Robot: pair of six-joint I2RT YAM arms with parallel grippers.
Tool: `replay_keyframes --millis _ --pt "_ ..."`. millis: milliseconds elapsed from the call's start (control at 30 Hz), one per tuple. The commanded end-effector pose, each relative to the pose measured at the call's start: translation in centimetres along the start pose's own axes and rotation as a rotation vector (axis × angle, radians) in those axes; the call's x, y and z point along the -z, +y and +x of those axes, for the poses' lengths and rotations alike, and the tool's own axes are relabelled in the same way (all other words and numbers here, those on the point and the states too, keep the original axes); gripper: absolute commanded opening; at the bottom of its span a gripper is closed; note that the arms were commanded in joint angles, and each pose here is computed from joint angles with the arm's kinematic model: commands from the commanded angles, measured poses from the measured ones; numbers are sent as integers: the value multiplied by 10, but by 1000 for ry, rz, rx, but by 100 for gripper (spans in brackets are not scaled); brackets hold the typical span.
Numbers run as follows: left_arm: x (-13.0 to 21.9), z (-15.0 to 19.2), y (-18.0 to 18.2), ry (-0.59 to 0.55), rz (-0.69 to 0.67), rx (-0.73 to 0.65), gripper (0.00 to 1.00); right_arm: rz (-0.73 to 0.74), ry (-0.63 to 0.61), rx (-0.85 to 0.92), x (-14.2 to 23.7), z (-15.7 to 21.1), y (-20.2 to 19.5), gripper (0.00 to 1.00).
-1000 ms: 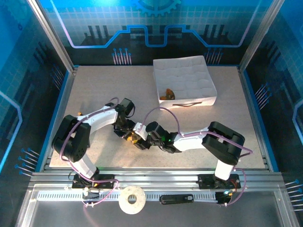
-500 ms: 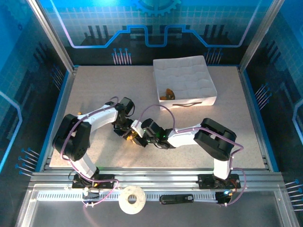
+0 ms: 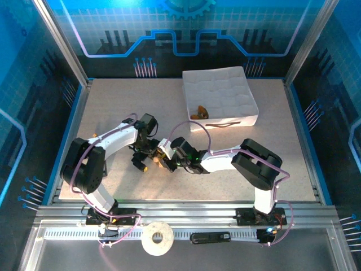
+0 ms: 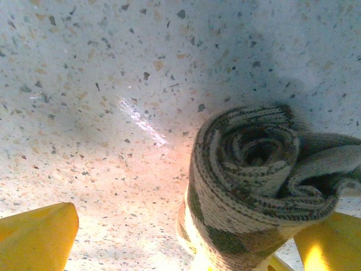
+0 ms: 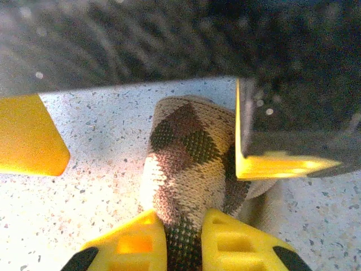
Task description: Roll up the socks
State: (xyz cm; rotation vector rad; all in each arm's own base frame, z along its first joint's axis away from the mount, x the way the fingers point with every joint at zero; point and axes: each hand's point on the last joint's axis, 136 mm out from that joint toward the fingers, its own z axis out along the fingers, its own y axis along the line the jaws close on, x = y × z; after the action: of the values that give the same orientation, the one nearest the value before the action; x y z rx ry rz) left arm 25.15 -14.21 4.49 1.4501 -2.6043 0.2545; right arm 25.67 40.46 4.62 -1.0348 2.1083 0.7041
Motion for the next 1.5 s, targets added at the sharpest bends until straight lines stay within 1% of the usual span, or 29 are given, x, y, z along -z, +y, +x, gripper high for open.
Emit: replay_keyframes --millis 0,167,300,367,433,467,533,667,800,867,967,1033,1067,1100,1267,1300,1333,1367,1400,1467 --pt "13 3 -21 13 69 18 99 26 268 -55 -5 83 -11 0" --pt "12 -1 -32 -9 135 51 99 22 276 -57 -6 84 -10 0" --pt "18 -7 -38 -37 207 96 99 27 284 -60 -6 86 -10 0" --pt "22 -8 -38 -49 216 104 99 31 283 -60 -6 86 -10 0" --pt "19 -6 -34 -20 179 107 99 30 281 -59 -6 86 -10 0" --pt "14 -3 -30 13 138 109 99 29 281 -58 -6 86 -10 0" --pt "7 3 -29 64 79 84 99 29 279 -56 -6 85 -10 0" --pt "-6 10 -27 115 -9 28 99 32 280 -54 -7 85 -10 0" --pt "-16 7 -14 97 -108 -2 99 31 275 -54 -6 83 -10 0" --pt "-24 4 -16 90 -106 -13 99 31 274 -55 -6 83 -10 0" --pt "-38 4 -13 107 -141 -29 98 34 274 -56 -6 84 -10 0" --pt "-44 6 -9 115 -143 -26 86 37 277 -56 -6 85 -11 0" --pt "-44 7 -6 115 -135 -21 76 39 277 -56 -5 85 -11 0" --pt "-42 9 -4 112 -125 -17 64 43 275 -56 -5 84 -12 0" --pt "-27 18 -3 112 -55 -20 18 46 278 -61 -5 83 -14 0" --pt "-23 20 -3 114 -33 -21 12 46 274 -60 -5 81 -14 0" --pt "-20 22 -5 118 -9 -23 10 47 270 -61 -5 79 -15 1" --pt "-17 24 -7 127 15 -25 7 47 258 -64 -3 74 -16 6" --pt "-13 27 -8 136 31 -19 5 46 237 -62 0 65 -17 14" --pt "-5 30 -12 149 67 -18 4 47 182 -59 11 44 -18 36"
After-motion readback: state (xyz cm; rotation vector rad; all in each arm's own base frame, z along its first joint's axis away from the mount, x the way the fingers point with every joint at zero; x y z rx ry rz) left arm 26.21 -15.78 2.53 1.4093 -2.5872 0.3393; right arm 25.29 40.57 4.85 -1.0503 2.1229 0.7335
